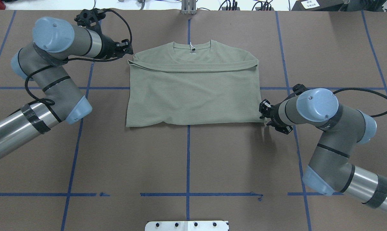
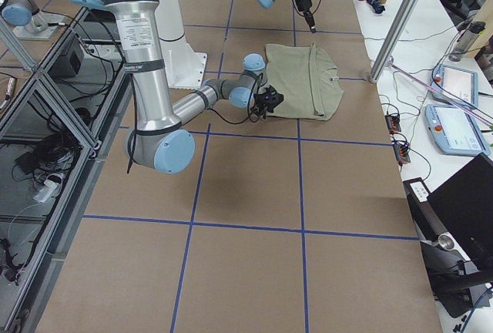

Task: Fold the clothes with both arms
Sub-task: 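Grasp the shirt's near corner with the right gripper and rotate it, then grasp the shirt edge with the left gripper while the right gripper holds the collar side, then drag the shirt with both grippers to turn it lengthwise toward the robot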

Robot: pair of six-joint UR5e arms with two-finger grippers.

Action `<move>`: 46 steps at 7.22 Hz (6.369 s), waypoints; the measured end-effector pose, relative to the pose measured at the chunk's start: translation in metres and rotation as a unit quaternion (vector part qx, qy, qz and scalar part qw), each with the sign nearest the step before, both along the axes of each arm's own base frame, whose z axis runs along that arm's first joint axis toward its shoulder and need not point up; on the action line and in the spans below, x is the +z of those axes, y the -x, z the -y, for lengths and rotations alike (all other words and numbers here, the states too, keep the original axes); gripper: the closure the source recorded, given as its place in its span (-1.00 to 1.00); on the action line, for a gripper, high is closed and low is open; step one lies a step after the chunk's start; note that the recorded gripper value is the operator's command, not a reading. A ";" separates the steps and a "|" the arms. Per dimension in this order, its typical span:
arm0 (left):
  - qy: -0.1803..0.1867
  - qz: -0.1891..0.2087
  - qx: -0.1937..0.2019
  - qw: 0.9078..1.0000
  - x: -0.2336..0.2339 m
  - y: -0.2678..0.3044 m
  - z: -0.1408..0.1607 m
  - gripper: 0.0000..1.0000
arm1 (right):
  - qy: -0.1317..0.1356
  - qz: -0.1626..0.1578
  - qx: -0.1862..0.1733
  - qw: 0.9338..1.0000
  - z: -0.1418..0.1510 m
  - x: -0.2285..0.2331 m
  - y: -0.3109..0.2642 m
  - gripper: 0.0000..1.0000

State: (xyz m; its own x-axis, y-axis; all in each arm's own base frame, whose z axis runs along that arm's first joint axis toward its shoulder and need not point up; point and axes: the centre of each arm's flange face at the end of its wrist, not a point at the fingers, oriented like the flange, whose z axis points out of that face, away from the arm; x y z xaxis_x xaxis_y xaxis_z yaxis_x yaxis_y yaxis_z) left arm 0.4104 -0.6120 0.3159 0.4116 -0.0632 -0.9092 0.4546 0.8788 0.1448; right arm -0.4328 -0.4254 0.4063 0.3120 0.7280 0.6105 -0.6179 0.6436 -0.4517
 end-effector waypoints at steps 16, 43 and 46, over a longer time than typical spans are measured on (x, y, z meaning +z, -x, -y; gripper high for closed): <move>0.114 -0.145 0.123 0.975 -0.060 -0.023 -0.192 -0.32 | 0.127 -0.017 -0.269 0.955 -0.317 -0.023 -0.070 -0.99; 0.076 0.022 0.099 0.992 0.014 -0.086 -0.134 1.00 | 0.013 0.049 -0.083 0.995 -0.094 -0.062 -0.088 -1.00; 0.027 0.036 0.042 0.998 0.009 -0.063 0.007 1.00 | 0.002 0.052 -0.071 0.996 -0.088 -0.068 -0.091 -1.00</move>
